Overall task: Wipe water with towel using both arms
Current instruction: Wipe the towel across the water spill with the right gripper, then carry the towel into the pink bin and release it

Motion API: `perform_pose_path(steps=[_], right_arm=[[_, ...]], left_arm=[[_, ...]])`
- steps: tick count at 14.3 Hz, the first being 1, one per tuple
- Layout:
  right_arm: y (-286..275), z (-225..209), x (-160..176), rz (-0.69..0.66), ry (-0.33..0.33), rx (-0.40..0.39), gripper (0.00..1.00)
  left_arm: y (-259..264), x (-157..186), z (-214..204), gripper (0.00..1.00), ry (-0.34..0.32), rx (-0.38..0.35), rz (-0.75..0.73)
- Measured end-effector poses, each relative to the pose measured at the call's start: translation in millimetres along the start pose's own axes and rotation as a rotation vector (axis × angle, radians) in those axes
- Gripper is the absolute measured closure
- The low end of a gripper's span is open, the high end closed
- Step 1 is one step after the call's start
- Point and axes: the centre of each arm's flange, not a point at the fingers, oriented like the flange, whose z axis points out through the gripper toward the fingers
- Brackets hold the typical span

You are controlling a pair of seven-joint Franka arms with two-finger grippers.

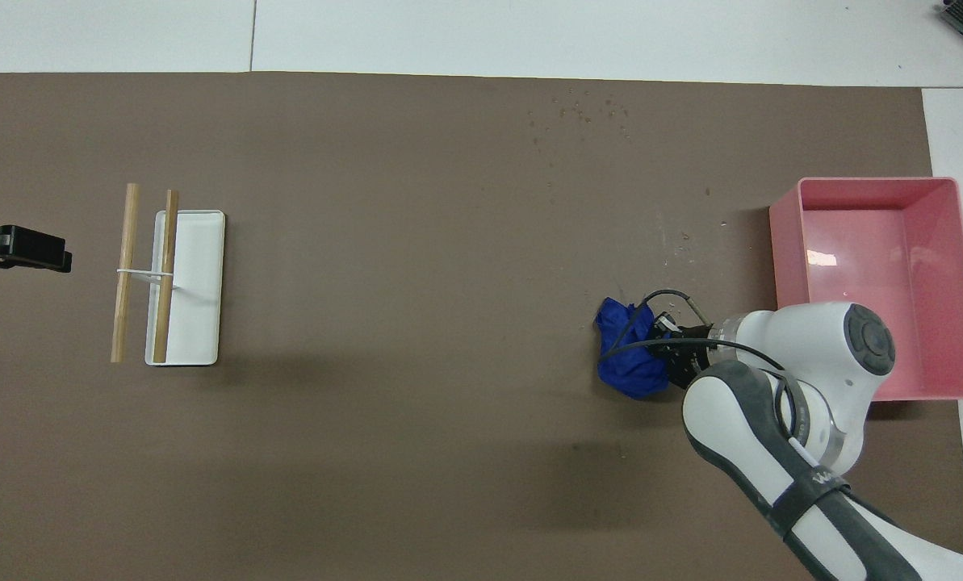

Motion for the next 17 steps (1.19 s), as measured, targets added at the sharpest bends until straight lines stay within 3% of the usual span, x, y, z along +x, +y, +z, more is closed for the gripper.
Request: perform_pose_path(steps=[5,10,14,17], right_arm=[[-32.7,-12.9,-8.0,-0.047,0.014,0.039,0.86],[-123.6,-84.7,25.5,-0.061,0.016,0.149,0.86],[-182.0,-151.6,47.0,-0.101,0.076,0.116,0.86],[-182.7,-201.7,63.9,-0.114,0.113,0.074,0.86]], left_arm=[[3.3,0.1,-0.3,0.00,0.000,0.000,0.000],[-1.9,-0.6,-1.0,0.00,0.002,0.000,-0.010],[-2.9,-0.6,-1.5,0.00,0.004,0.000,-0.012],[-3.1,-0.6,-1.5,0.00,0.004,0.000,-0.013]])
